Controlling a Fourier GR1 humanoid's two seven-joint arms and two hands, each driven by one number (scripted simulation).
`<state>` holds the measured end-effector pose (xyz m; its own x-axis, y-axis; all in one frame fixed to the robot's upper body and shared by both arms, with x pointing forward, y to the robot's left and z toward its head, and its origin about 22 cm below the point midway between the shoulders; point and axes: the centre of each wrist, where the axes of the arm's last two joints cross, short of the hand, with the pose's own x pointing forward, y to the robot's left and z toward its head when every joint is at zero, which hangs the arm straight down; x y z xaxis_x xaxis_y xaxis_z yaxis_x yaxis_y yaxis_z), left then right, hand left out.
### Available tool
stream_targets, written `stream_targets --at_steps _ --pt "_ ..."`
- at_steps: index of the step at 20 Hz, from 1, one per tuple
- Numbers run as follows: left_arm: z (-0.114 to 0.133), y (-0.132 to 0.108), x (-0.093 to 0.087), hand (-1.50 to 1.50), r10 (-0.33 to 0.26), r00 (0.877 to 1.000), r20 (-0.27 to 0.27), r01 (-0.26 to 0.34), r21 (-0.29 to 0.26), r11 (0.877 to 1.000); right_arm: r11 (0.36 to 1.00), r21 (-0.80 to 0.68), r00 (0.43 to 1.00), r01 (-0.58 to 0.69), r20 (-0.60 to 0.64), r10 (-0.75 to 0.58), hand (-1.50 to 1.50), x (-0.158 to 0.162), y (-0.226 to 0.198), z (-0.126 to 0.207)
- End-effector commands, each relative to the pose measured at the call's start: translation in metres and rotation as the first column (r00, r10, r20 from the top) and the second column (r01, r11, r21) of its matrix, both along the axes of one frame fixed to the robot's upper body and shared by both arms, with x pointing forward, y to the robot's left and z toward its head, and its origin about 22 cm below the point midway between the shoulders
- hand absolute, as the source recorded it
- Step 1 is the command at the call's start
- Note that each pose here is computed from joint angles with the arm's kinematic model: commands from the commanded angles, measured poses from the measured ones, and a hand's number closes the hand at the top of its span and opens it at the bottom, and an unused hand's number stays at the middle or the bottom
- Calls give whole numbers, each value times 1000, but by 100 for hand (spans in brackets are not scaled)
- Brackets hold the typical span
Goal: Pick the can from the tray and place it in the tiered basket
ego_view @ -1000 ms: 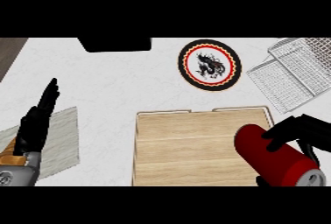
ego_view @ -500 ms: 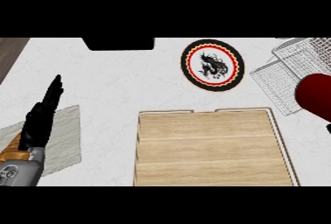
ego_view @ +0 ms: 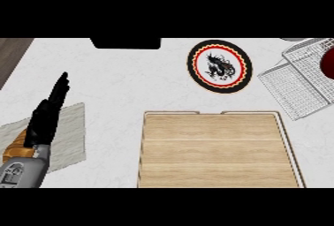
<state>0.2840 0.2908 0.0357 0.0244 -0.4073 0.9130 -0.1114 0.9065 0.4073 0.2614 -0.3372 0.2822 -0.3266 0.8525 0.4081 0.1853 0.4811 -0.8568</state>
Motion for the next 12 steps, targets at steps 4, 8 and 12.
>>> stream_targets --at_steps 4,8,12 --pt "-1 -16 -4 0 -17 1000 -3 17 4 1000 948 -243 976 204 121 -179 150 27 -22 -7" --pt "0 -8 -2 0 -10 1000 10 10 2 1000 935 -268 971 230 130 -202 150 61 -43 -19" --pt "0 5 -10 0 -15 1000 0 15 -12 1000 946 -273 983 173 106 -149 150 80 -56 -21"
